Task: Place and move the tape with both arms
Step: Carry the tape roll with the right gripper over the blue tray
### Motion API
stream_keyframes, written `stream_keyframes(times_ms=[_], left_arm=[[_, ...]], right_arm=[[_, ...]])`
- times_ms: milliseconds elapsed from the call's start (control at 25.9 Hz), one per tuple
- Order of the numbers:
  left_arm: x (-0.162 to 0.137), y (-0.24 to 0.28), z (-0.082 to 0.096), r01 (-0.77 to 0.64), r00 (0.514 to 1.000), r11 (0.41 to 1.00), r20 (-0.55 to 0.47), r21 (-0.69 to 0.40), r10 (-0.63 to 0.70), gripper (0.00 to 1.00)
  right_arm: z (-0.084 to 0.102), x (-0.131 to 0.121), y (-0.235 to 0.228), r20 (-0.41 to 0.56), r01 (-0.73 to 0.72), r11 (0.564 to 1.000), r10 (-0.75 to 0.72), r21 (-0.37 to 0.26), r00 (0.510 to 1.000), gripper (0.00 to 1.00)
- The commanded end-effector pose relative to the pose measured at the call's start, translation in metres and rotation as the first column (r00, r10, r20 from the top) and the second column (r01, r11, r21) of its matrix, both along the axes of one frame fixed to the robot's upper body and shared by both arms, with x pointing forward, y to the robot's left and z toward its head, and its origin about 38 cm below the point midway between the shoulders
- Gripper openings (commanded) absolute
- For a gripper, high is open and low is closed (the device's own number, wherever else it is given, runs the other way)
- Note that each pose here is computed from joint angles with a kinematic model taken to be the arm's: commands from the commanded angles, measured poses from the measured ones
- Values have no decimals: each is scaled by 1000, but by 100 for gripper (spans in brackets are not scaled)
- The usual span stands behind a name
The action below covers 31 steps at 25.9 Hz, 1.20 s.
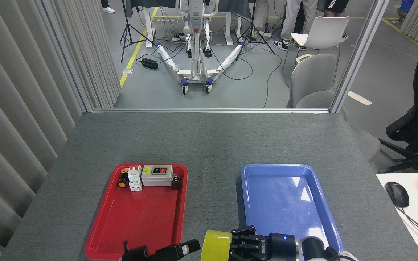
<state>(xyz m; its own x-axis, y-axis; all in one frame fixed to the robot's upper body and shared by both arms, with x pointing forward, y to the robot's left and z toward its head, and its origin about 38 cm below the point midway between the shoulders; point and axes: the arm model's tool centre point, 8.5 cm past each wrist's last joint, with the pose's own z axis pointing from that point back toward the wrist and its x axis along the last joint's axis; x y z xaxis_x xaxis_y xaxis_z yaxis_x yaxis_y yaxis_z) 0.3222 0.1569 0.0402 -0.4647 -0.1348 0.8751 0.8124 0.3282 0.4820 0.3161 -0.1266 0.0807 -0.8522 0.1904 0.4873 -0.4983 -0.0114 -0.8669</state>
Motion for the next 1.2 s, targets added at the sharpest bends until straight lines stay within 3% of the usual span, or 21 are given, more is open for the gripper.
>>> stream_keyframes(times_ms=[0, 193, 271, 348, 426, 464, 503, 580, 658, 696, 735, 774, 812, 890, 1006, 1161], left_arm=[[11, 24, 3, -146, 989, 989, 9, -16, 146, 100], [16, 47, 17, -233, 969, 969, 60, -77, 238, 100], [22, 60, 29, -335, 933, 938, 108, -87, 343, 100], [30, 69, 30, -460, 876, 887, 185, 42, 446, 100], [40, 74, 27, -587, 798, 774, 329, 237, 504, 100], [47, 80, 27, -676, 726, 675, 423, 295, 543, 100], [53, 87, 27, -775, 623, 543, 532, 323, 573, 99], [65, 94, 39, -946, 324, 189, 800, 264, 505, 99], [64, 79, 49, -994, 38, -82, 947, 68, 319, 100], [60, 69, 49, -986, -48, -169, 956, 2, 288, 100], [57, 59, 52, -977, -81, -215, 954, -18, 289, 100], [58, 54, 53, -979, -65, -204, 945, 2, 321, 100], [58, 53, 49, -984, -6, -165, 921, 63, 389, 100], [61, 50, 45, -990, 96, -44, 856, 137, 508, 100], [58, 51, 46, -991, 104, -16, 837, 133, 537, 100], [54, 51, 42, -990, 116, -2, 838, 138, 534, 100]], right_arm=[[1, 4, -13, 1, 44, 999, -44, 5, 999, 8], [-2, 8, -78, -9, 243, 970, -243, 2, 970, 8], [3, 14, -110, 7, 346, 938, -346, 16, 938, 7], [9, 19, -138, 34, 429, 903, -429, 12, 903, 7], [0, 24, -158, 37, 495, 867, -494, -54, 869, 6], [-6, 31, -167, 3, 560, 821, -563, -111, 827, 6], [-11, 35, -174, -26, 609, 777, -620, -159, 784, 6], [-13, 44, -186, -52, 668, 704, -697, -239, 715, 5], [-9, 56, -194, -63, 674, 662, -727, -327, 683, 3], [-6, 62, -194, -71, 671, 642, -740, -371, 669, 3], [-5, 68, -194, -78, 669, 621, -754, -408, 653, 3], [-2, 74, -197, -77, 674, 599, -769, -432, 634, 3], [1, 79, -198, -80, 680, 577, -785, -452, 614, 3], [-2, 81, -197, -127, 650, 564, -796, -508, 592, 3], [-8, 80, -194, -194, 578, 546, -806, -607, 559, 3], [-19, 89, -195, -241, 501, 475, -854, -723, 462, 4]])
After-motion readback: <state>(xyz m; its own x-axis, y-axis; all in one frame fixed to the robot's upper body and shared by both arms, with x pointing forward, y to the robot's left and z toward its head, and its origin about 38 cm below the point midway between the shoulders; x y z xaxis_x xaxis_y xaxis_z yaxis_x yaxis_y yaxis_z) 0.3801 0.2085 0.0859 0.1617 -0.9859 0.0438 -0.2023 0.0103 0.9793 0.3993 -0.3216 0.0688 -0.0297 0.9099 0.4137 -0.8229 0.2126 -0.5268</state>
